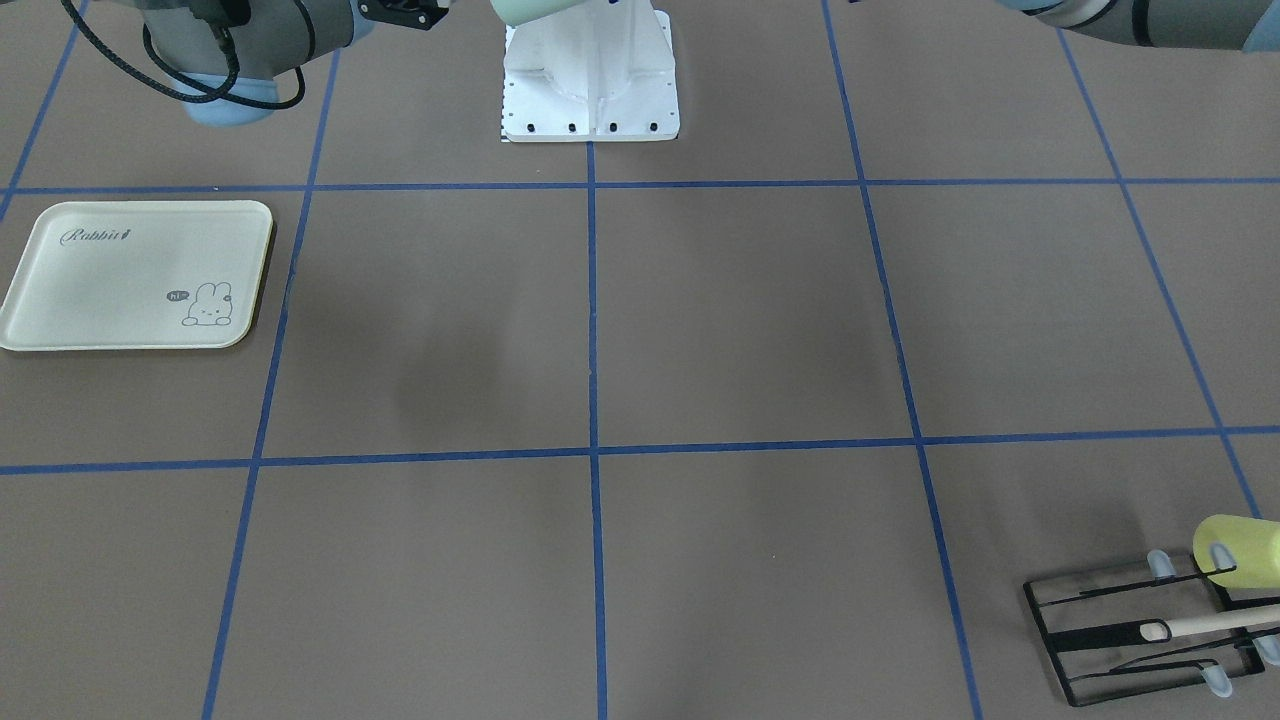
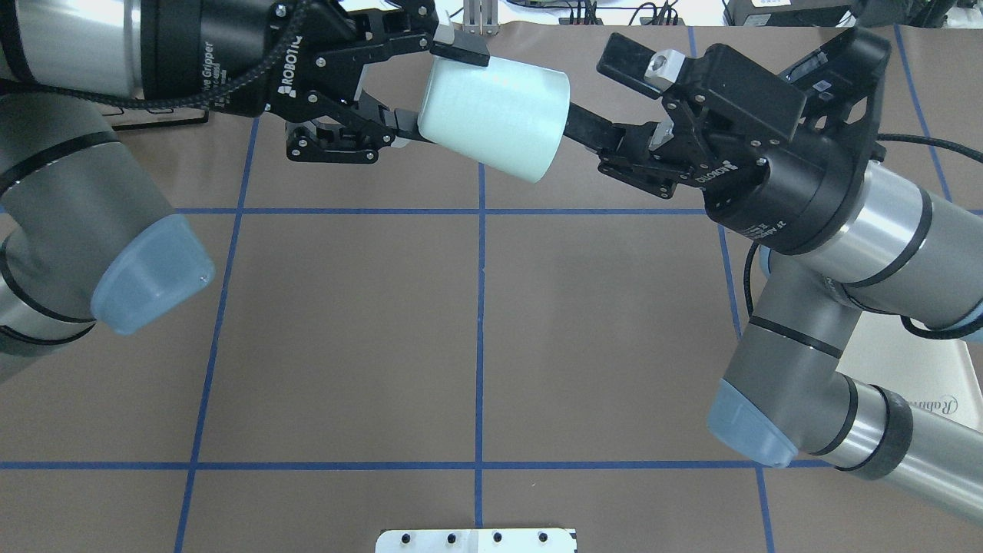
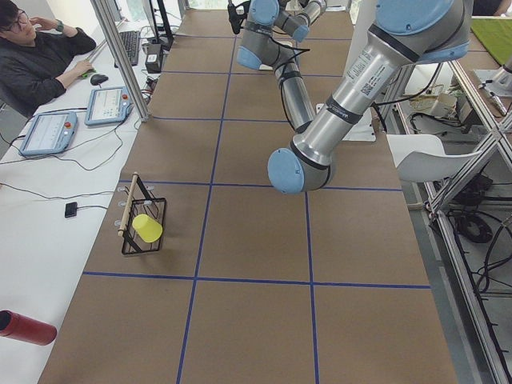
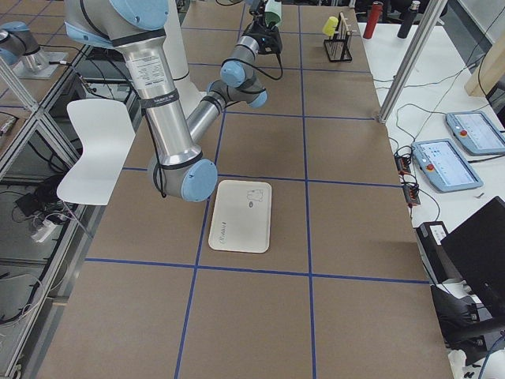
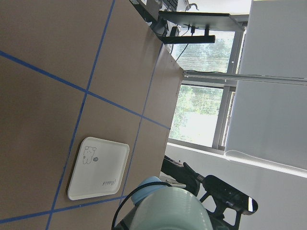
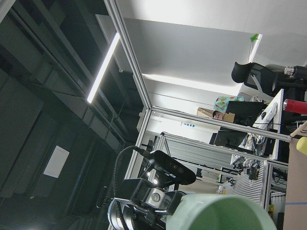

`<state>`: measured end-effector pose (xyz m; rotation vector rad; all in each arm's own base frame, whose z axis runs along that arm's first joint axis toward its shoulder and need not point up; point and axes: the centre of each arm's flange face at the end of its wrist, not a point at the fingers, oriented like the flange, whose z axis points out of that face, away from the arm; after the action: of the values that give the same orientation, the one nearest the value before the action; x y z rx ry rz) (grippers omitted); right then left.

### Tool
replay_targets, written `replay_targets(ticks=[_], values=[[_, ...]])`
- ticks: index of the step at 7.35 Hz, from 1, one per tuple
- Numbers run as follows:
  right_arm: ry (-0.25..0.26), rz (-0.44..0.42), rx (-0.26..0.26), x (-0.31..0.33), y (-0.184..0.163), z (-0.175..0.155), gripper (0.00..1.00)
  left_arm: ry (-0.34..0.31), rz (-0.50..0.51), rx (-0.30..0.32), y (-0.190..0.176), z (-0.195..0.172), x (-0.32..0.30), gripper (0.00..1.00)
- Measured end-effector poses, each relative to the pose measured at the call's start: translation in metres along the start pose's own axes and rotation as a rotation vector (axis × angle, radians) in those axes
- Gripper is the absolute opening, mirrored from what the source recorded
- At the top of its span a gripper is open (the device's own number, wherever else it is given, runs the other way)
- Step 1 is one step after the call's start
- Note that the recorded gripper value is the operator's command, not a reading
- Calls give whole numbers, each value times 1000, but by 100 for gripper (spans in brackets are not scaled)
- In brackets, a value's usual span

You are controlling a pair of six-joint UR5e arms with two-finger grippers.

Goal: Left arm grabs green cup and hands to right arm on tray

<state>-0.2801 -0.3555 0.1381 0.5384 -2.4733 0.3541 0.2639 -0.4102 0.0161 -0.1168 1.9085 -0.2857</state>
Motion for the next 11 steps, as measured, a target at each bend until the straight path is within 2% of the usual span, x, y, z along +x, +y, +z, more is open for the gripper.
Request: replay_targets(ticks=[3, 4, 6, 8, 9, 10, 11], values=[[-1, 6, 4, 1, 2, 2, 97, 4, 1, -7, 3, 2, 2, 9], [-1, 10, 2, 2, 4, 3, 92, 6, 3, -9, 4, 3, 3, 9], [-2, 18, -1, 3, 8, 4, 70, 6, 3, -13, 5, 4, 3, 9], [-3, 20, -2, 3, 9, 5, 53, 5, 2, -19, 7, 6, 2, 9], [-2, 21, -3, 3, 10, 5, 45, 6, 3, -20, 8, 6, 2, 9], [-2, 22, -4, 4, 10, 5, 43, 6, 3, -21, 8, 6, 2, 9], [-1, 22, -4, 4, 10, 5, 34, 7, 3, -21, 8, 6, 2, 9]])
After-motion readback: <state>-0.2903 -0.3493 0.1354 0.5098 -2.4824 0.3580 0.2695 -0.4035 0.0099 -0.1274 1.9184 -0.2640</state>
